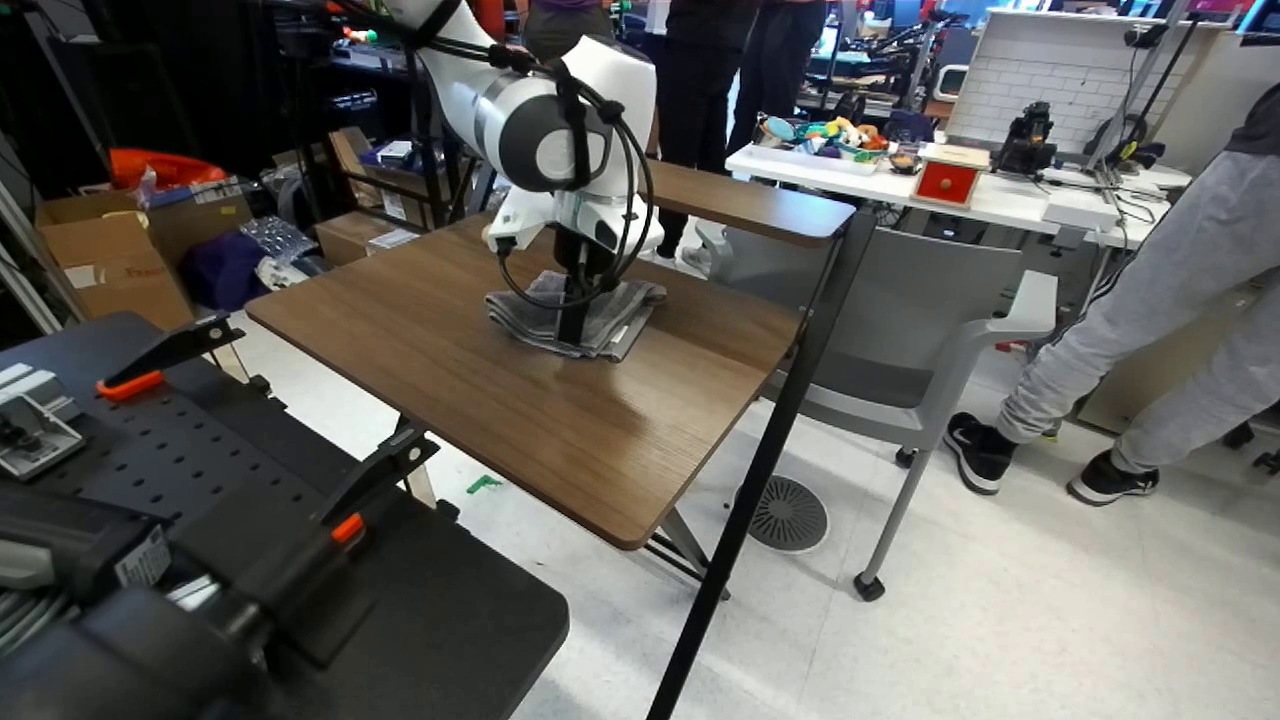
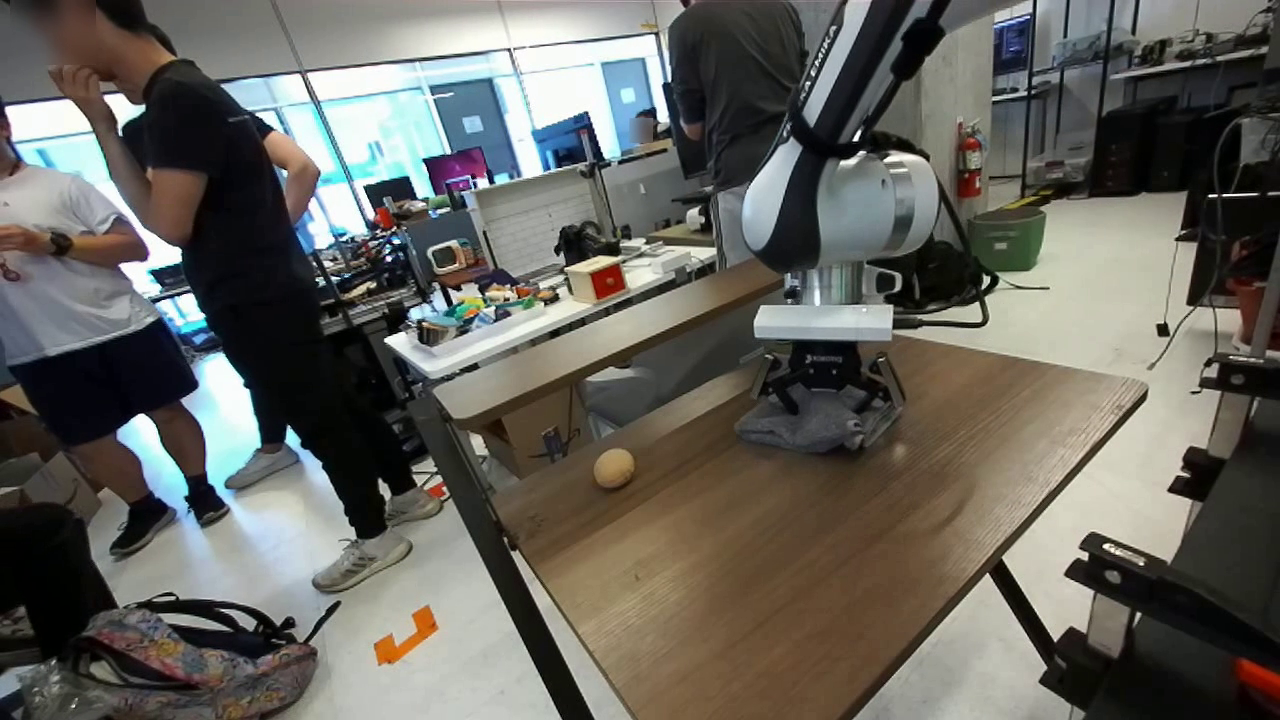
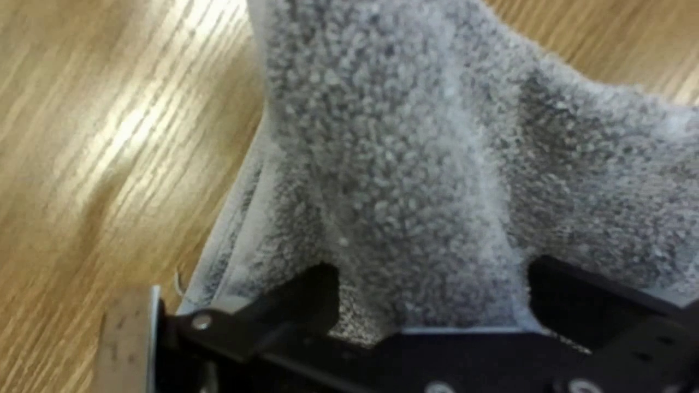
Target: Use the towel to wipe the table
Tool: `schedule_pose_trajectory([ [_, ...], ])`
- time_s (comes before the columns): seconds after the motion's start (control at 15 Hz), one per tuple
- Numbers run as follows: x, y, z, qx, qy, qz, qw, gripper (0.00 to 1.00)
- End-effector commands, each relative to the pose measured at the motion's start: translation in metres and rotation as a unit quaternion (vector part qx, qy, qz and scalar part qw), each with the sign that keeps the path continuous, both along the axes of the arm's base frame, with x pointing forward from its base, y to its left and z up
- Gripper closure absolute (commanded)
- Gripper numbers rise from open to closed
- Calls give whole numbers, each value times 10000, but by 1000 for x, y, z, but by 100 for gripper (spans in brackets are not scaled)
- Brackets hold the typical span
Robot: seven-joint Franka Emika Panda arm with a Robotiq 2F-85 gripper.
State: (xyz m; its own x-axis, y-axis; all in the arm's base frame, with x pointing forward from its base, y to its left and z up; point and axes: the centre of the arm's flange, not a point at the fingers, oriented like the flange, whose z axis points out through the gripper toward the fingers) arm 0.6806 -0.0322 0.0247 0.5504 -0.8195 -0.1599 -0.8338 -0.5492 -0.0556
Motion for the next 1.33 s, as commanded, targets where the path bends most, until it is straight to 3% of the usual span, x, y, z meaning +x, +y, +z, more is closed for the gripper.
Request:
schedule_pose_trajectory([
  [0.0, 12, 19, -39, 226, 148, -32, 9996, 0],
  [0.27, -33, 52, -49, 209, 407, 678, 9966, 0],
  [0.47, -64, 72, -46, 235, 553, 1373, 9887, 0],
  [0.67, -91, 98, -43, 297, 664, 2064, 9758, 0],
  [0.87, -116, 125, -48, 404, 713, 2804, 9564, 0],
  [1.07, -138, 144, -58, 363, 769, 3212, 9432, 0],
  [1.13, -93, 131, -8, 379, 579, 2919, 9539, 0],
  [1.27, -103, 139, -8, 355, 597, 3058, 9496, 0],
])
